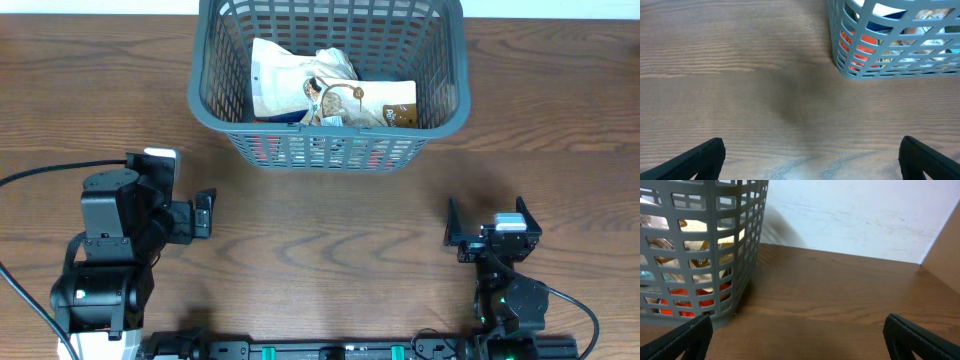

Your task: Pack container

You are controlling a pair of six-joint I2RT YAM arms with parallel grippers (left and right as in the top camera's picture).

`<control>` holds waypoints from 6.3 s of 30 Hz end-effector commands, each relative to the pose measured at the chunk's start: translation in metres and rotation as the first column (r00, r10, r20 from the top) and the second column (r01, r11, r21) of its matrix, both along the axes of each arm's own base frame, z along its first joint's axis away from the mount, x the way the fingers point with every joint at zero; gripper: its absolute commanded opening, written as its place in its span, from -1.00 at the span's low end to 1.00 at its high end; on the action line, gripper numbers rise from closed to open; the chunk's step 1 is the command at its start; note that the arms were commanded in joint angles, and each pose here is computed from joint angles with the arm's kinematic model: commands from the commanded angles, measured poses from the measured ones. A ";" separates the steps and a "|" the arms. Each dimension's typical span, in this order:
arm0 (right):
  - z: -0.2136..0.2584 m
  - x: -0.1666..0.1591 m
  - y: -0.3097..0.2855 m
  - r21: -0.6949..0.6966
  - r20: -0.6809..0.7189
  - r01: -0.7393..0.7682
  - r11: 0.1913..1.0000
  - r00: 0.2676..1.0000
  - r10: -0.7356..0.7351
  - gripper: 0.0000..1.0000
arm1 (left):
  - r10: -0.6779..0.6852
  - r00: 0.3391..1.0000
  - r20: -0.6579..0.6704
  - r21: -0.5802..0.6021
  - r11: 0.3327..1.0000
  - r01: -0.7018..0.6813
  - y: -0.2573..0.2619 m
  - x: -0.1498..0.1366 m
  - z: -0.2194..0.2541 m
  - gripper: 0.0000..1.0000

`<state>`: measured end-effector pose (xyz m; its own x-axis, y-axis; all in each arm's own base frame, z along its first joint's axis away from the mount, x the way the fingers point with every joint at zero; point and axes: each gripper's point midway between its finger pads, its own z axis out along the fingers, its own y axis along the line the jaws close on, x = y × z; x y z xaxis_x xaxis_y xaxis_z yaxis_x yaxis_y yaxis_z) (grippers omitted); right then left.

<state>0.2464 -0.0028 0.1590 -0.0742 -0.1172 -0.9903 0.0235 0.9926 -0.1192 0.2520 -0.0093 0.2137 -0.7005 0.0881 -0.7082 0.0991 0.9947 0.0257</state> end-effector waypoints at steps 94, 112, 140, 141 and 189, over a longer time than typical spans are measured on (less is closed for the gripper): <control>-0.001 0.000 -0.003 0.017 0.004 0.017 1.000 1.000 -0.017 0.99 | 0.126 0.796 0.592 -0.033 0.991 -0.133 0.017 -0.009 -0.076 0.97; -0.001 0.000 -0.003 0.017 0.004 0.017 1.000 1.000 -0.017 0.99 | 0.079 0.805 0.588 -0.019 0.996 -0.084 0.010 -0.008 -0.077 0.97; -0.001 0.000 -0.003 0.017 0.004 0.017 1.000 1.000 -0.017 0.99 | 0.079 0.805 0.588 -0.019 0.996 -0.084 0.009 -0.008 -0.077 0.97; -0.001 0.000 -0.003 0.017 0.004 0.017 1.000 1.000 -0.017 0.98 | 0.079 0.805 0.588 -0.019 0.996 -0.084 0.009 -0.008 -0.077 0.97; -0.001 0.000 -0.003 0.017 0.004 0.017 1.000 1.000 -0.017 0.98 | 0.079 0.805 0.588 -0.019 0.996 -0.084 0.009 -0.008 -0.077 0.97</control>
